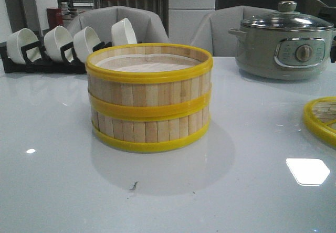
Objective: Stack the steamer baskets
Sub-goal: 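Lower the right gripper and grasp the lid's center hub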
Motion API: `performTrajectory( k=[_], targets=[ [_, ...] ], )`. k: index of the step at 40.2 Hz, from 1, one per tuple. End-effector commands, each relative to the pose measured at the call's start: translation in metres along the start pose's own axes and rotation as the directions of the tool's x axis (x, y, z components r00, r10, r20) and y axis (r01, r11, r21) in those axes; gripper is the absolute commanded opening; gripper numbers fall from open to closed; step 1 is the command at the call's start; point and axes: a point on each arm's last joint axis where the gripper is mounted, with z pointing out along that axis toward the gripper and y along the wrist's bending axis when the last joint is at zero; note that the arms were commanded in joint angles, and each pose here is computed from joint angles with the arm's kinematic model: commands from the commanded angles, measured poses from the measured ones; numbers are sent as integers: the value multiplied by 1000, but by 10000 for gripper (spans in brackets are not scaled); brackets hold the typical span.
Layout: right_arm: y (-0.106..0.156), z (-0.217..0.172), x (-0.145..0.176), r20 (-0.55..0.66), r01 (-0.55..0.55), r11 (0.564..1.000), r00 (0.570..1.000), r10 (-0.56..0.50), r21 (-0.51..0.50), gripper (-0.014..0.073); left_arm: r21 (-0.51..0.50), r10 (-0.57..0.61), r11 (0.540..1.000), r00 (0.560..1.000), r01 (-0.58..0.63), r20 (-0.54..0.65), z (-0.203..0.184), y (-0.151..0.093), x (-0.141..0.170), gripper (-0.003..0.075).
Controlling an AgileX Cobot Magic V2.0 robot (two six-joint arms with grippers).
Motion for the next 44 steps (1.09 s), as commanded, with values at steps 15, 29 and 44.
performTrajectory(
  k=[15,29,44],
  targets=[
    [0,-10,-14,62,1,1000,998,0,-20,387,13,-8,1000,996,7,94,-3,-1,-13,85],
    [-4,-9,-15,62,-9,1000,998,10,-13,384,13,-8,1000,996,7,94,-3,-1,-13,85],
    [-9,-8,-17,68,-33,999,997,34,-17,384,13,-8,1000,996,7,94,-3,-1,-13,85]
  ],
)
